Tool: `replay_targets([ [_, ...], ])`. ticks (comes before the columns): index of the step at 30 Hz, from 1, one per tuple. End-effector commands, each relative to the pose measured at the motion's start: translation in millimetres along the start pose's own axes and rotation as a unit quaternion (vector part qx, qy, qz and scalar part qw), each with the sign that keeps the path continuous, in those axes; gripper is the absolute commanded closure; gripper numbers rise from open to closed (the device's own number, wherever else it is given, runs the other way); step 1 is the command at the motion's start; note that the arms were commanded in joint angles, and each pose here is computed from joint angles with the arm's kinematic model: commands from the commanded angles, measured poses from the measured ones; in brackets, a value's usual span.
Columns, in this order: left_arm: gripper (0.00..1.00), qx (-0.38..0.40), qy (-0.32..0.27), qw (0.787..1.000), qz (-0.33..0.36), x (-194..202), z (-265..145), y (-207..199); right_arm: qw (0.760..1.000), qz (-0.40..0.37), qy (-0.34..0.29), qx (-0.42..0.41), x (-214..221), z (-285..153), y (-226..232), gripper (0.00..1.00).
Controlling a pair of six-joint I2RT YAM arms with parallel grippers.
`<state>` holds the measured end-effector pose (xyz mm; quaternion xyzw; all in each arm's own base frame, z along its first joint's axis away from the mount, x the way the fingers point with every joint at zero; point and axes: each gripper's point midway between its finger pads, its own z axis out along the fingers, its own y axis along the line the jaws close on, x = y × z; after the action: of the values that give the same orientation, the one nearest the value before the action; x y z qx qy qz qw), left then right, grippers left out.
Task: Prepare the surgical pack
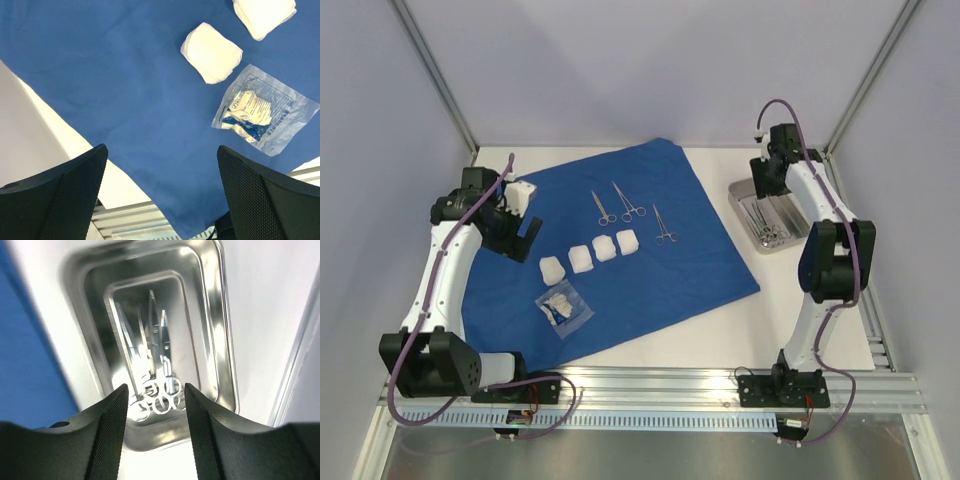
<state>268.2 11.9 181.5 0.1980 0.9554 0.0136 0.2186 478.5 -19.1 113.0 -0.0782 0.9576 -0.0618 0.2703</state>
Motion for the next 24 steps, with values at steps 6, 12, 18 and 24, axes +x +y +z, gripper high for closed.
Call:
replay_targets([
  [6,0.0,-0.002,-0.029,1.0,0.005,16.1,-23.6,-12.7,0.996,0.006,-0.079,-0.038,-17.8,-92.4,103.6,0.5],
  [12,0.0,0.016,-0.041,0.999,0.017,11.1,-10.4,-16.8,0.989,-0.014,-0.085,-0.117,-4.2,-93.7,198.2,0.68],
  [18,0.0,0.03,-0.052,0.998,0.028,-34.4,13.7,-0.5,0.98,-0.007,-0.08,-0.181,-12.4,-72.2,261.5,0.79],
  [24,0.0,0.096,-0.068,0.993,0.005,-80.5,28.2,-6.0,0.979,0.0,-0.076,-0.188,-29.6,-52.2,293.3,0.83],
])
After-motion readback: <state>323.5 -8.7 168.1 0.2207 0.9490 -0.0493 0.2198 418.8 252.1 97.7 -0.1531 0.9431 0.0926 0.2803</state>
